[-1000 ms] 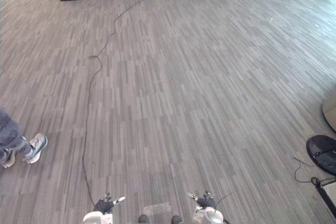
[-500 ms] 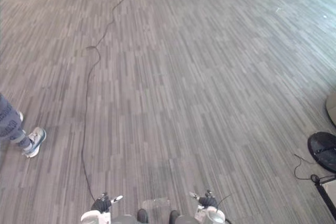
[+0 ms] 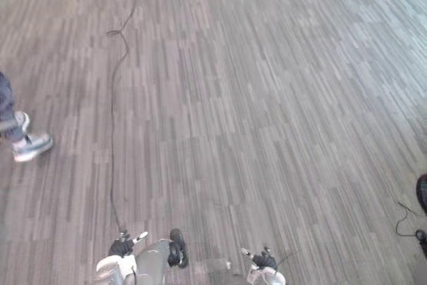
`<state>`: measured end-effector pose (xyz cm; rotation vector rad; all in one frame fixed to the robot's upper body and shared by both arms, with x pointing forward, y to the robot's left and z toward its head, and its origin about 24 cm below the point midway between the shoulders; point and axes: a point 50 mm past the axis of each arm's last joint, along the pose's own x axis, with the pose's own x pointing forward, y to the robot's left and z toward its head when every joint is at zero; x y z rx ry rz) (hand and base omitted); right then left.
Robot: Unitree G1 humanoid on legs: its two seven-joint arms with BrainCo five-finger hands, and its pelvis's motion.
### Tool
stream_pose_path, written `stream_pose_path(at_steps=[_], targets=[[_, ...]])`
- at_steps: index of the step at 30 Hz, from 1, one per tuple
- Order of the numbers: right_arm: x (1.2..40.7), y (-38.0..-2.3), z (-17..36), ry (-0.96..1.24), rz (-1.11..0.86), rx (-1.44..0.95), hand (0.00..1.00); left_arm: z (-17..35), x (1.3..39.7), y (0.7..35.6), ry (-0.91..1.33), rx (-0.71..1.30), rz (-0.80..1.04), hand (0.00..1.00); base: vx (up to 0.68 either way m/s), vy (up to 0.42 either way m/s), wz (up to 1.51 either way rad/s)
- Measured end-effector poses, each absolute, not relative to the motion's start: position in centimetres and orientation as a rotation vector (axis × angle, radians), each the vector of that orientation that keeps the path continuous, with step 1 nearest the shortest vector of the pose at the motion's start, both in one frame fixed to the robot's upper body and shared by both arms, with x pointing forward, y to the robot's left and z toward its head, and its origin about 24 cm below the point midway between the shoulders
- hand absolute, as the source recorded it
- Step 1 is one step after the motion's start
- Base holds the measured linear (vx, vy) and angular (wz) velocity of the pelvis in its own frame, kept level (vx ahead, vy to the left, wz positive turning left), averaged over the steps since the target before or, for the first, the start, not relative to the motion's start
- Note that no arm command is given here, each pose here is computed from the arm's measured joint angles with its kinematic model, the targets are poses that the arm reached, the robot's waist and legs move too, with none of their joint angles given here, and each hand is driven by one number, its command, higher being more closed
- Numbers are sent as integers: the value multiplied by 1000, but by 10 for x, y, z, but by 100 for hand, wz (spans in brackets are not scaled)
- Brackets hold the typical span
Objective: Pick up cushions and gather them together orderly.
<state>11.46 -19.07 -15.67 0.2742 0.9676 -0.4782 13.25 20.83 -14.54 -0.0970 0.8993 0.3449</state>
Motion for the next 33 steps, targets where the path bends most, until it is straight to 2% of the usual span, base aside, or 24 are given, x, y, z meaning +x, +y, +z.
stream_pose_path(at_steps=[7, 11, 15, 23, 27, 33], targets=[[135, -202, -146, 879, -443, 219, 0, -149, 134, 197, 925, -91, 297, 0, 489, 82, 6], [134, -206, -146, 882, -431, 198, 0, -147, 141, 195, 913, -77, 269, 0, 538, -131, 57], [137, -218, -142, 856, -463, 201, 0, -153, 132, 175, 950, -155, 287, 0, 620, -195, 14], [133, -195, -147, 886, -433, 242, 0, -136, 156, 183, 805, -200, 330, 0, 550, -93, -13], [135, -188, -147, 880, -434, 268, 0, -132, 161, 184, 766, -202, 333, 0, 583, 194, -81], [124, -169, -154, 925, -420, 315, 0, -141, 145, 199, 840, -150, 342, 0, 645, 317, -83]])
